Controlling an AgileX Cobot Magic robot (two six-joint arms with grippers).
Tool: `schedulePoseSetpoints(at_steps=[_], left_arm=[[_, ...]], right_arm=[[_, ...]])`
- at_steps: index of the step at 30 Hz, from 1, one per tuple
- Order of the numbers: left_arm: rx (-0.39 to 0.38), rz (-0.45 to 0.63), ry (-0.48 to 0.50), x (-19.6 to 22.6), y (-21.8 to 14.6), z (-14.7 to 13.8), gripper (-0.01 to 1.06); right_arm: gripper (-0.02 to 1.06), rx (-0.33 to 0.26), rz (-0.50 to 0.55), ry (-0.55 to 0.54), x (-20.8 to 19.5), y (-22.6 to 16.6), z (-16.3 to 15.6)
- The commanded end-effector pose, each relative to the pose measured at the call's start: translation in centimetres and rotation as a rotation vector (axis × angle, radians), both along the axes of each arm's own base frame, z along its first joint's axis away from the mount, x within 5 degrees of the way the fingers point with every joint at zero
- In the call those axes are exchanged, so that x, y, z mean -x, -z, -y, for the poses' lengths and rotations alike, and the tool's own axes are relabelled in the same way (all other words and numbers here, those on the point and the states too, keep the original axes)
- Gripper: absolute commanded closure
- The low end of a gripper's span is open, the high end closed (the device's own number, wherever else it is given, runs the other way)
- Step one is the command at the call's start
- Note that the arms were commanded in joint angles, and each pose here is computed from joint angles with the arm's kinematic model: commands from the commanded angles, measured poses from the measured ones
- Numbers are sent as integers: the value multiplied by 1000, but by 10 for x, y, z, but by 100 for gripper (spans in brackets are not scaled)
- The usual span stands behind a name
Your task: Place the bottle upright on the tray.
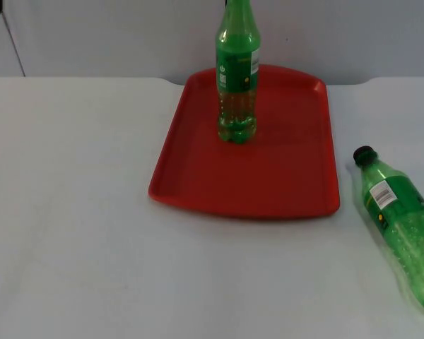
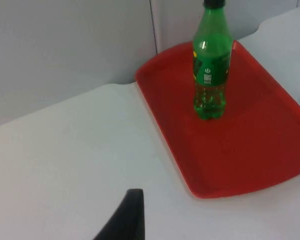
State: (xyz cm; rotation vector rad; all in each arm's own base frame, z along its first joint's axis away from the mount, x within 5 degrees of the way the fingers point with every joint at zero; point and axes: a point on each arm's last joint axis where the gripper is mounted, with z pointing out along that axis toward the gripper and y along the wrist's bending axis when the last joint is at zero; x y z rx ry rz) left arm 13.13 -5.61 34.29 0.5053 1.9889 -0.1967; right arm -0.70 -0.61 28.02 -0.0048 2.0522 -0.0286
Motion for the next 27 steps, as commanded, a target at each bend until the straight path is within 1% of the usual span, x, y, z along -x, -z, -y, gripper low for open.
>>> schedulePoseSetpoints(at_steps=[1, 4, 9, 11, 12, 16, 24, 27], left_arm=[[19, 21, -8, 8, 1, -4, 0], [30, 47, -7, 20, 3, -9, 0], [58, 99, -7, 52, 8, -22, 0], [84, 114, -13, 63, 14, -27, 0], [84, 114, -13, 63, 14, -27, 0], [98, 144, -13, 86, 24, -36, 0], [106, 199, -17, 121, 29, -52, 0], [108, 182, -20, 133, 36, -57, 0]], right_arm=[[-1, 1, 10, 2, 0, 0, 0], [-1, 1, 10, 2, 0, 0, 0], [-1, 1, 10, 2, 0, 0, 0], [-1, 1, 10, 2, 0, 0, 0], [-1, 1, 10, 2, 0, 0, 0], [-1, 1, 10, 2, 0, 0, 0], [-1, 1, 10, 2, 0, 0, 0], [-1, 1, 10, 2, 0, 0, 0]])
